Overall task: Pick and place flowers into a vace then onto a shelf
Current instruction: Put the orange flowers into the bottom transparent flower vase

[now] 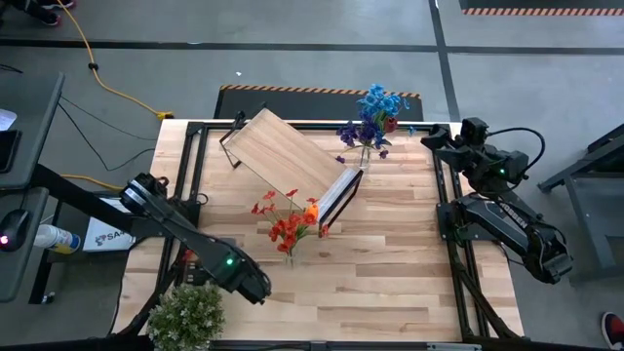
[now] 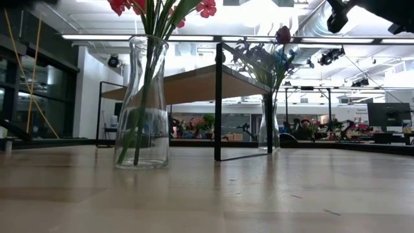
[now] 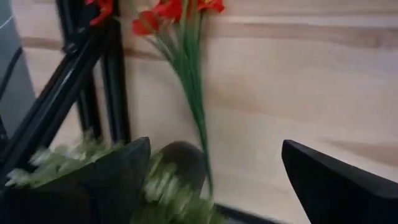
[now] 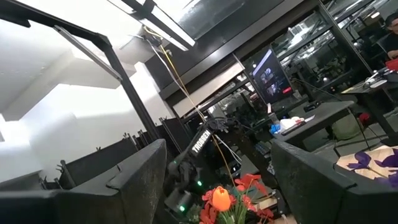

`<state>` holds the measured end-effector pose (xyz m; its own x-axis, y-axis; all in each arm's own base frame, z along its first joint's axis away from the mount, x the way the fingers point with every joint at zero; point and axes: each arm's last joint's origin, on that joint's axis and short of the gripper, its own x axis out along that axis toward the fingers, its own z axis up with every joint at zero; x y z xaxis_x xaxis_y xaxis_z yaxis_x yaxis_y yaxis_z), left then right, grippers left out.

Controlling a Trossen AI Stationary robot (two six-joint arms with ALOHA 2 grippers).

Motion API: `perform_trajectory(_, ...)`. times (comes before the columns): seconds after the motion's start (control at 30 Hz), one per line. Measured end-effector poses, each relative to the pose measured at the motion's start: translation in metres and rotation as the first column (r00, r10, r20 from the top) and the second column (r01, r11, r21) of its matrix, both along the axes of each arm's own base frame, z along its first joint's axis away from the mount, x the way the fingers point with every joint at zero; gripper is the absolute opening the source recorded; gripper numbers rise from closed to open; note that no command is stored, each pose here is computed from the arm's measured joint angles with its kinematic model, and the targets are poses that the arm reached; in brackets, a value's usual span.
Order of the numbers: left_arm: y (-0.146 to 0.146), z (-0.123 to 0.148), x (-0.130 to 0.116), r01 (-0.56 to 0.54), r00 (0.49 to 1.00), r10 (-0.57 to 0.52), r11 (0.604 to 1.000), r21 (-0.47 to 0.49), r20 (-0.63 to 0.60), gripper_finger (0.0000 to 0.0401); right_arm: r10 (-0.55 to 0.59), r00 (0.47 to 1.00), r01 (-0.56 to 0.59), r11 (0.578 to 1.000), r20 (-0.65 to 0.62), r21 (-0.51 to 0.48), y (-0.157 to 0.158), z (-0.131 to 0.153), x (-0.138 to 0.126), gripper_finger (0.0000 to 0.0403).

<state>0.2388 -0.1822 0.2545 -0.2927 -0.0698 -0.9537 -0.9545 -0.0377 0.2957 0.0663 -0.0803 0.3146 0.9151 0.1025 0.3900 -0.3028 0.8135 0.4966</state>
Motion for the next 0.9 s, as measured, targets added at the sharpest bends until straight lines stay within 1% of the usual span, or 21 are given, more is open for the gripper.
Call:
perform_trajectory(0.1,0.008,-0.019,0.002,-0.009,1.0,0.009,1.0,-0.001,-0.016,0.0388,0.001,1.0,-0.001,1.0,0.004,-0.012,0.001,0.004,0.0,0.0279)
perform_trajectory(0.17,0.015,-0.032,0.001,-0.02,0.999,0.019,1.0,-0.003,-0.047,0.0384,0.002,1.0,-0.002,1.0,0.009,-0.025,0.002,0.008,-0.001,0.0279)
perform_trajectory(0.33,0.023,-0.058,-0.003,-0.027,0.997,0.024,0.999,-0.046,-0.08,0.0381,0.025,1.0,-0.026,0.997,-0.004,-0.075,0.005,0.018,-0.002,0.0279)
perform_trajectory(0.47,0.022,-0.065,-0.006,-0.032,0.996,0.028,0.998,-0.046,-0.081,0.0383,0.044,0.999,-0.046,0.993,-0.02,-0.111,0.008,0.026,-0.003,0.0279)
perform_trajectory(0.63,0.016,-0.073,-0.014,-0.045,0.995,0.042,0.998,-0.032,-0.09,0.0381,0.046,0.999,-0.048,0.991,-0.019,-0.123,0.009,0.029,-0.003,0.0279)
perform_trajectory(0.9,0.004,-0.107,-0.027,-0.094,0.996,0.094,0.993,-0.068,0.0,0.0381,0.045,0.999,-0.047,0.99,-0.021,-0.129,0.009,0.029,-0.003,0.0279)
